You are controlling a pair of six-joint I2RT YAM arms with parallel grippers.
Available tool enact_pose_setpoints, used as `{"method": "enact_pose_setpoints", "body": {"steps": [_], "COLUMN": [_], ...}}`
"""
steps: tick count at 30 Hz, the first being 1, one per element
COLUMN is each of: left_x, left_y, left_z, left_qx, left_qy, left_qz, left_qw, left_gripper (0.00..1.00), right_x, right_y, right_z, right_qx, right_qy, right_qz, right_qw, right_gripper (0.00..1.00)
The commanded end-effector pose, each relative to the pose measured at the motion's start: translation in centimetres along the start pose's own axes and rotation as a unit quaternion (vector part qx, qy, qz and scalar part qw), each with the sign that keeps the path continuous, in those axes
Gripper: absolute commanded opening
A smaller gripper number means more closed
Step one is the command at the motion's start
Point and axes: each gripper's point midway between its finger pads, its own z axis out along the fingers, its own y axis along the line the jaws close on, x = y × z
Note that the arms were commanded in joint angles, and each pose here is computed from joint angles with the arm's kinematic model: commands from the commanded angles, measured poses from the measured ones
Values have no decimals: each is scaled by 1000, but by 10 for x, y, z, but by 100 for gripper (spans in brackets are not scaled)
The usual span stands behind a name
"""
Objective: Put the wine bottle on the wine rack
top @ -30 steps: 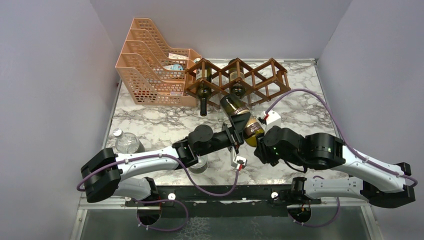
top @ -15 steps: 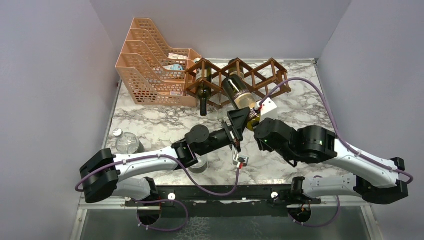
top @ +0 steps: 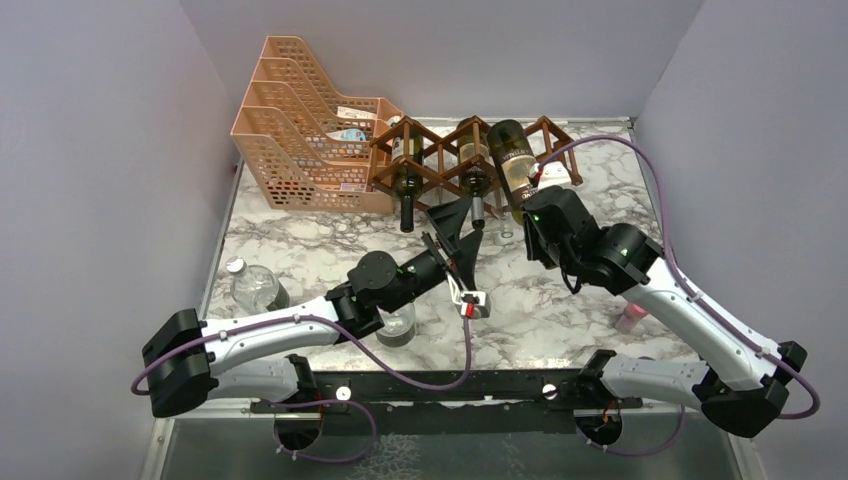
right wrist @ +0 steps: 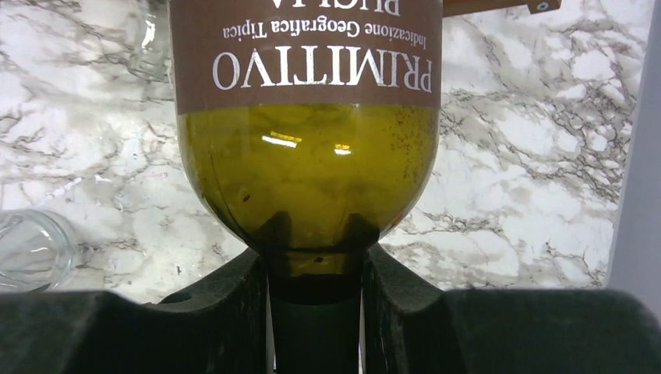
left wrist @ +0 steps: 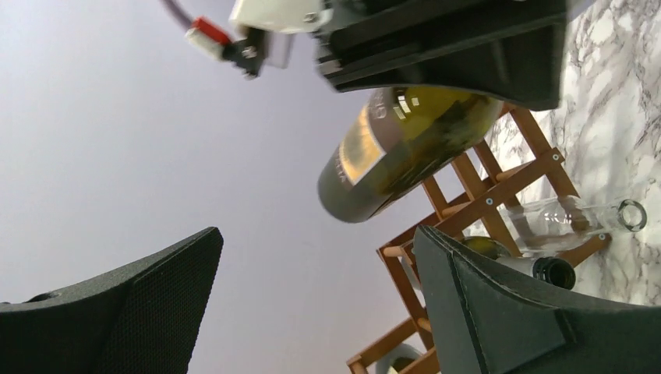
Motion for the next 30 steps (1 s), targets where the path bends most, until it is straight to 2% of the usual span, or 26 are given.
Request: {"method": "enact_pose_setpoints", "body": {"steps": [1,4,7,10,13,18,30], "left_x": [16,30,50,58,56,52,45], "left_y": [11,25,43,49,50,53,64], "left_z": [-14,-17,-22,-27,-30,-34,-41], "left_qx": [-46,-99,-175,-219,-233,-231,-219], "left_qy": [44,83,134,147,137,134,125], "left_qz": [-128,-243,-367,-443,-495,-531,-543], "left_qw": [990,961,904,857,826,804,801], "left_gripper": [99,99,99,98,99,99,99], "right_x": [-21,-4,15,30,44,65,73], "right_y": [-2,-15,-24,-27,-26,-29,-27], "right_z": [6,15,23,26,25,23,18], "right_qx": [-10,8,18,17,17,32,25], "right_qy": [-45,-26,-6,9,24,44,41], "right_qz": [42,56,75,100,128,167,206], "right_qw": [998,998,997,995,991,984,977], "right_gripper": [1,1,1,1,1,1,1]}}
